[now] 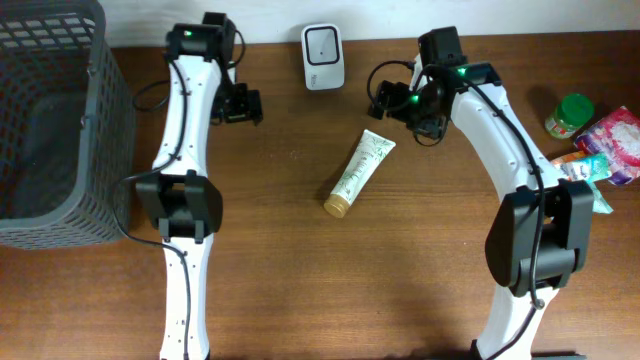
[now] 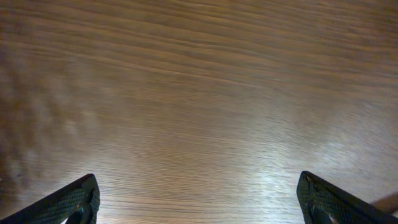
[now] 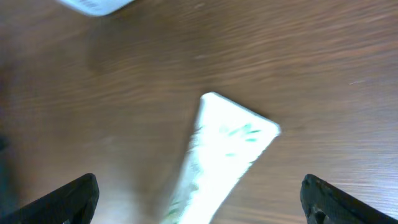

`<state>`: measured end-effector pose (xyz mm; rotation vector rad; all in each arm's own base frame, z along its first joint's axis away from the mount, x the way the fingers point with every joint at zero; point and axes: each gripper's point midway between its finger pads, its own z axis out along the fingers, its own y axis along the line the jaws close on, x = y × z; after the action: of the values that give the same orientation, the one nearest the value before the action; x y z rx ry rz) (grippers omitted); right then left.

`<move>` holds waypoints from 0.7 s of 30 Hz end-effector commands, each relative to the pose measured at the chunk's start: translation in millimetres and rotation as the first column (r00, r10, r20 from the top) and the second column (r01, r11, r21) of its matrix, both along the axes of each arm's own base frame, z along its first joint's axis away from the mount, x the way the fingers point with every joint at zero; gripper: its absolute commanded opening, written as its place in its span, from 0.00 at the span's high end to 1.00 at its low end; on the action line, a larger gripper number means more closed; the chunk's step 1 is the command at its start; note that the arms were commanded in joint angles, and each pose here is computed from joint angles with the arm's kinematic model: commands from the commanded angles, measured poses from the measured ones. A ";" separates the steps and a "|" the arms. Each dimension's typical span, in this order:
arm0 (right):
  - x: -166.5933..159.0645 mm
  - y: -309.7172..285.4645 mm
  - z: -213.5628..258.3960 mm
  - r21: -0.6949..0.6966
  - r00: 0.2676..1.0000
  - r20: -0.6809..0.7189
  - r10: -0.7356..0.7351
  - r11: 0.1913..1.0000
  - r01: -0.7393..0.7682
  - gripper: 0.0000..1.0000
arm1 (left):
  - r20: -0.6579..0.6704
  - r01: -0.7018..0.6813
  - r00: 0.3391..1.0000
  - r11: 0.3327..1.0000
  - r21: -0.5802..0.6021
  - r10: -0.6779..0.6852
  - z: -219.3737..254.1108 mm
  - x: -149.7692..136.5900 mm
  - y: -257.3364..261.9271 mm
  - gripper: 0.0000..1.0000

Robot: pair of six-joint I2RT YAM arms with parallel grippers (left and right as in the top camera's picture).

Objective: Scan the item barcode

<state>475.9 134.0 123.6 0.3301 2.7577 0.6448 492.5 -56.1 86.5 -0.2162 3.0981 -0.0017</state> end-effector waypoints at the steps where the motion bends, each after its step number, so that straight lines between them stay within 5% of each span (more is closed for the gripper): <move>1: -26.1 28.6 8.4 0.150 0.993 -0.109 0.034 0.988 -0.017 0.01 | 0.014 -0.024 1.000 0.999 0.023 0.024 4.3 2.4 14.1 0.01; 5: -62.8 43.5 -40.2 -0.065 0.949 -0.296 -0.108 0.994 0.093 0.00 | 0.026 -0.024 0.999 0.999 0.022 0.024 4.4 5.3 13.8 0.01; 8: -75.5 56.4 -71.0 -0.204 0.914 -0.328 -0.240 0.962 0.180 0.16 | 0.026 -0.024 0.999 0.999 0.022 0.024 4.4 5.3 13.8 0.01; 14: -73.0 52.0 -117.9 -0.323 0.870 -0.325 -0.371 0.908 0.267 0.23 | 0.026 -0.023 0.999 0.999 0.022 0.023 4.4 5.2 13.3 0.01; 18: -67.4 55.9 -129.7 -0.314 0.895 -0.315 -0.315 0.925 0.215 0.44 | 0.026 -0.024 0.999 0.999 0.022 0.023 4.4 5.2 13.5 0.01; 21: -56.1 60.7 -108.7 -0.290 0.934 -0.270 -0.234 0.945 0.153 0.78 | 0.026 -0.023 0.999 0.999 0.022 0.023 4.4 5.2 13.3 0.01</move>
<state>409.4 194.2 4.4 0.7919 3.0091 0.1781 496.2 -44.4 86.6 -0.2459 3.0836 0.0177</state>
